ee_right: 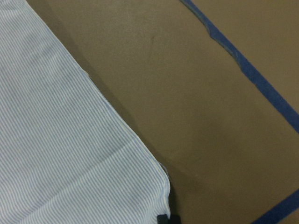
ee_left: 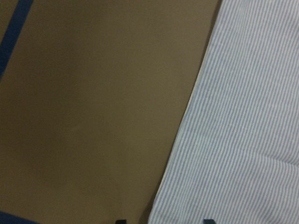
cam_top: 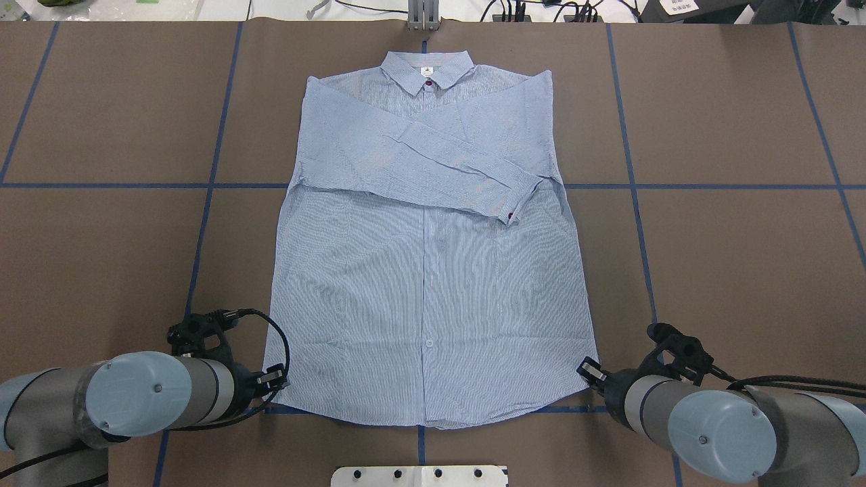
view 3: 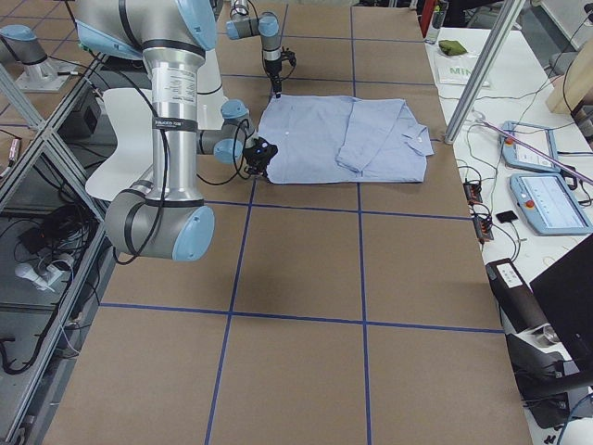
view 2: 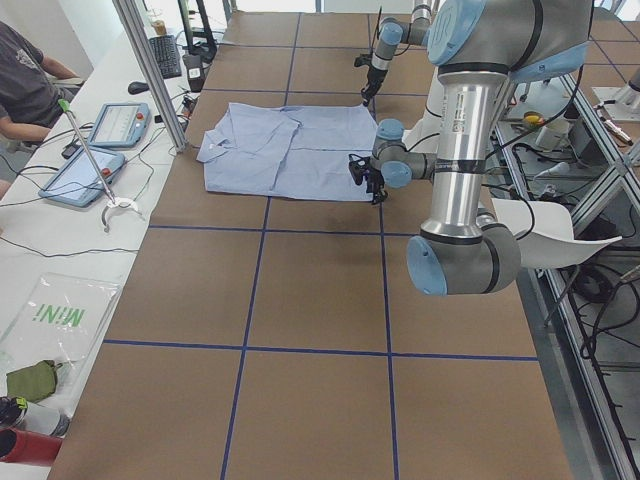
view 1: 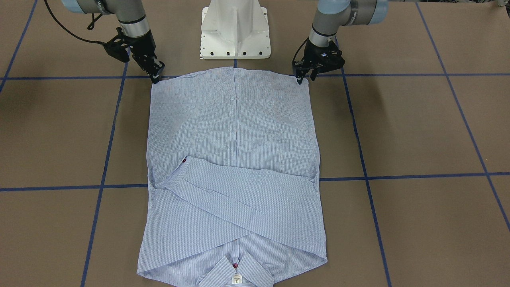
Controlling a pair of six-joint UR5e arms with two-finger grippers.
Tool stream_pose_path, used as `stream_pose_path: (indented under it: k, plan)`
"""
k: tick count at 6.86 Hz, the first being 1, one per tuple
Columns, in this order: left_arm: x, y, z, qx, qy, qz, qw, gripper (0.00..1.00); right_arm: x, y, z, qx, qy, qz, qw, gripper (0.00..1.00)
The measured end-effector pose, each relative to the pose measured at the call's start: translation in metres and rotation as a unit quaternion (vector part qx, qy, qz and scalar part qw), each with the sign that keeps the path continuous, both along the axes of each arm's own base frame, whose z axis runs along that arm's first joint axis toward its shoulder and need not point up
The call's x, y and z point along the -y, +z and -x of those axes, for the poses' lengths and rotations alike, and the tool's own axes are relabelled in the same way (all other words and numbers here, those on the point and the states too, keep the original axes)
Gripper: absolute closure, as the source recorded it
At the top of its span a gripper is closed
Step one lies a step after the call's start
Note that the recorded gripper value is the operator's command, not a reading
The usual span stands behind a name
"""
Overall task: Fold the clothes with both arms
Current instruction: 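Pinch both hem corners with the left and right grippers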
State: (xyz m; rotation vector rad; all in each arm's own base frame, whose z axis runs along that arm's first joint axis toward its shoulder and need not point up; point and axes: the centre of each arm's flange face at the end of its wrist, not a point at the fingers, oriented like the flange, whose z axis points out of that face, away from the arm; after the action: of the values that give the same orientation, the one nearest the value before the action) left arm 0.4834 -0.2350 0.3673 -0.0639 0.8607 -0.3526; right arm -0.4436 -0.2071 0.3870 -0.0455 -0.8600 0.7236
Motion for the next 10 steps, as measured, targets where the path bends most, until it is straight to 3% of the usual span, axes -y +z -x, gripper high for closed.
stream_pose_path:
  k: [1, 5, 10]
  plan:
    - [0.0, 0.001, -0.002, 0.001, 0.0, 0.001, 1.0, 1.0, 0.0, 0.0, 0.0, 0.0, 0.0, 0.0, 1.0, 1.0]
    - [0.001, -0.012, 0.003, -0.012, -0.001, 0.0, 0.9999, 1.0, 0.0, 0.0, 0.0, 0.0, 0.0, 0.0, 1.0, 1.0]
    - [-0.012, -0.06, 0.078, -0.066, -0.001, -0.004, 0.9978, 1.0, -0.021, -0.033, -0.047, 0.031, -0.018, -0.003, 0.9994, 1.0]
